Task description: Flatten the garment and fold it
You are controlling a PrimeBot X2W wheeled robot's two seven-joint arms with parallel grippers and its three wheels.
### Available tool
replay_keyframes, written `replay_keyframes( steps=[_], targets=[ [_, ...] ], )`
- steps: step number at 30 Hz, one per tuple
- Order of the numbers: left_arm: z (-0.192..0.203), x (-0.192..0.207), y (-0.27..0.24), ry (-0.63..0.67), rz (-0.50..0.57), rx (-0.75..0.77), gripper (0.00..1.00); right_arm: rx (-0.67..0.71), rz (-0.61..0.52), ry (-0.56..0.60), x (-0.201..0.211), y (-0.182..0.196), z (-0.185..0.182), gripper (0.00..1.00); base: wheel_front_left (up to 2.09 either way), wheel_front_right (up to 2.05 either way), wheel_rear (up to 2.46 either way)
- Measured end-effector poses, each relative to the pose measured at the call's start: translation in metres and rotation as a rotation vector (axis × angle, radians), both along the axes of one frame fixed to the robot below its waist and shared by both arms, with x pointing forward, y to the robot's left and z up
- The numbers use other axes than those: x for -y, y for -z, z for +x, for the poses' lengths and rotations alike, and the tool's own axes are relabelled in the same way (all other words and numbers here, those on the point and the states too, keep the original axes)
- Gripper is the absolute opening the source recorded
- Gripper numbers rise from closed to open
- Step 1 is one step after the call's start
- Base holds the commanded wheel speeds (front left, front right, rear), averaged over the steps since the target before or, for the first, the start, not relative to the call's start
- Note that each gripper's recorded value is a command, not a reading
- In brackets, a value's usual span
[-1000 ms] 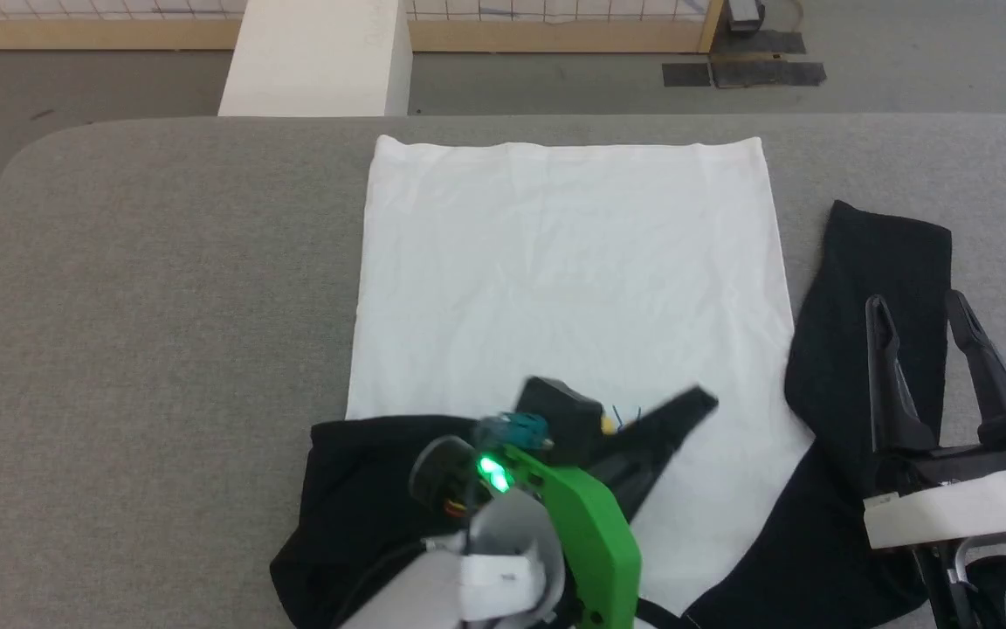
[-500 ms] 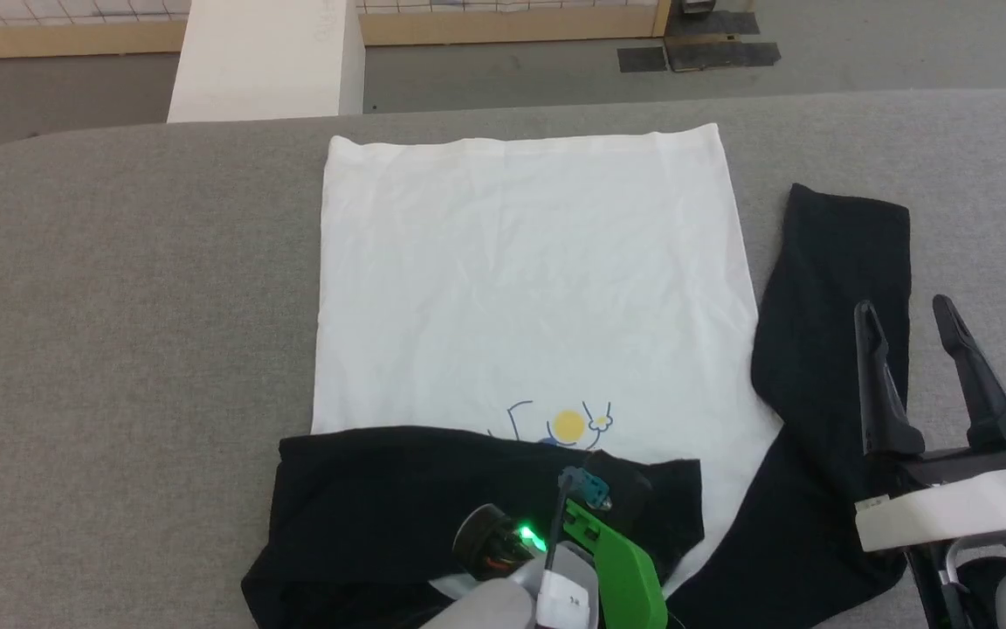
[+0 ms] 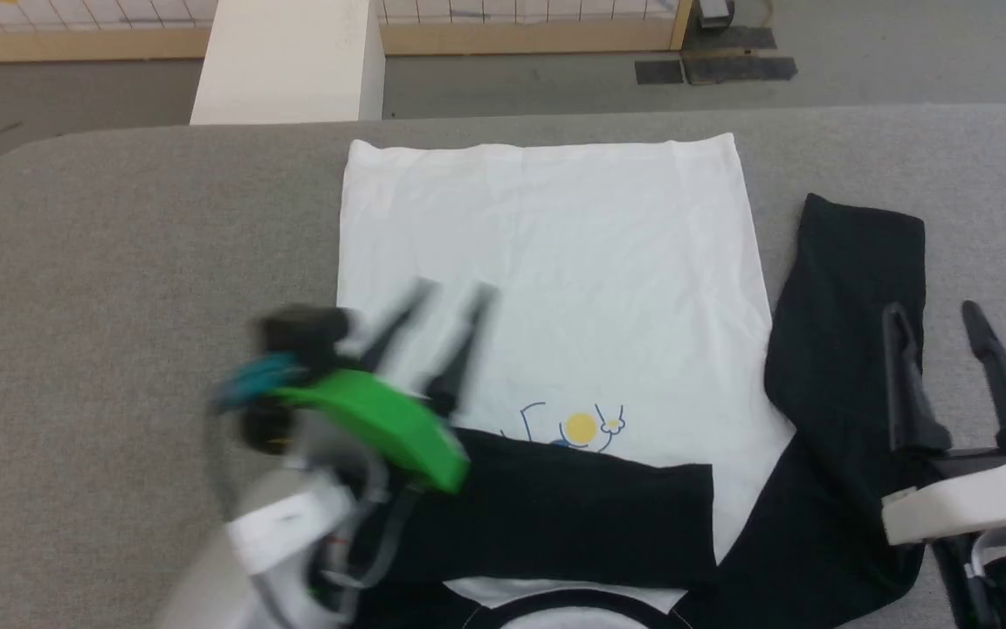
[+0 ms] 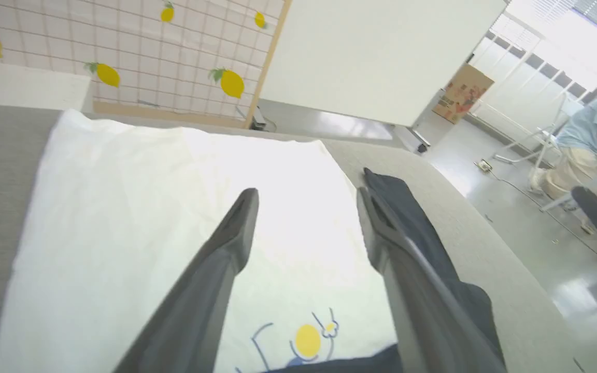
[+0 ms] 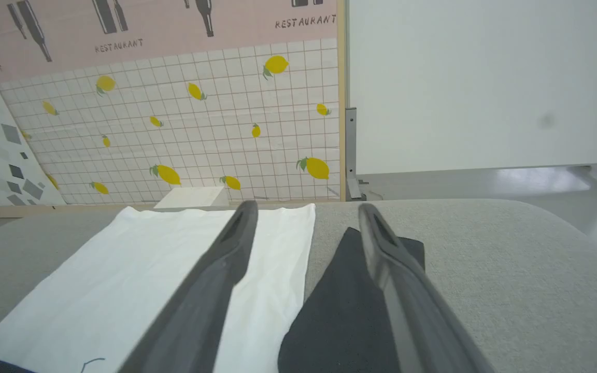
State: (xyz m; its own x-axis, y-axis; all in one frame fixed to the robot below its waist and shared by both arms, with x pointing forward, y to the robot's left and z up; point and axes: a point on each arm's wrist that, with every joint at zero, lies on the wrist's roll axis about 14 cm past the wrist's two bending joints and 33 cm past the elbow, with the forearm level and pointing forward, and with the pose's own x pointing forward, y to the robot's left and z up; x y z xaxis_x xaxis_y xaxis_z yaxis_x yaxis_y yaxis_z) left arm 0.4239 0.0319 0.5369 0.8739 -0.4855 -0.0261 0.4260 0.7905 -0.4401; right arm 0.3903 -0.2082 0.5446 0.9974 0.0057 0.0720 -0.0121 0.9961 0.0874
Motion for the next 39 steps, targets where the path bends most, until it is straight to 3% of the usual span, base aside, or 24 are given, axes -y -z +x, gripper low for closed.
replay_keyframes(
  steps=[5,10,12,13,18,19,30,33,34,39],
  targets=[
    [0.027,-0.102,-0.002,-0.328,0.129,0.171,1.0,-0.096,-0.005,0.035,0.016,0.017,0.019,1.0,0.0,0.0,0.0],
    [0.031,-0.153,0.024,-0.47,0.221,0.157,1.0,-0.215,-0.002,0.06,0.036,0.037,0.05,1.0,0.0,0.0,0.0],
    [0.035,-0.172,0.034,-0.526,0.262,0.154,1.0,-0.37,0.004,0.116,0.067,0.063,0.084,1.0,0.0,0.0,0.0],
    [0.039,-0.176,0.037,-0.539,0.258,0.163,1.0,-0.444,0.052,0.167,0.086,0.076,0.105,1.0,0.0,0.0,0.0],
    [0.044,-0.181,0.051,-0.558,0.261,0.145,1.0,-0.589,0.111,0.244,0.109,0.109,0.127,1.0,0.0,0.0,0.0],
    [0.044,-0.188,0.06,-0.575,0.274,0.132,1.0,-0.672,0.126,0.274,0.115,0.13,0.134,1.0,0.0,0.0,0.0],
    [0.04,-0.207,0.081,-0.612,0.314,0.092,1.0,-0.868,0.191,0.274,0.106,0.176,0.149,1.0,0.0,0.0,0.0],
    [0.04,-0.208,0.083,-0.608,0.325,0.091,1.0,-0.889,0.184,0.261,0.104,0.175,0.152,0.04,0.0,0.0,0.0],
    [0.04,-0.207,0.083,-0.607,0.326,0.092,1.0,-0.897,0.178,0.256,0.104,0.175,0.151,0.0,0.0,0.0,0.0],
    [0.039,-0.207,0.08,-0.61,0.322,0.099,1.0,-0.85,0.157,0.255,0.108,0.162,0.148,0.0,0.0,0.0,0.0]
  ],
)
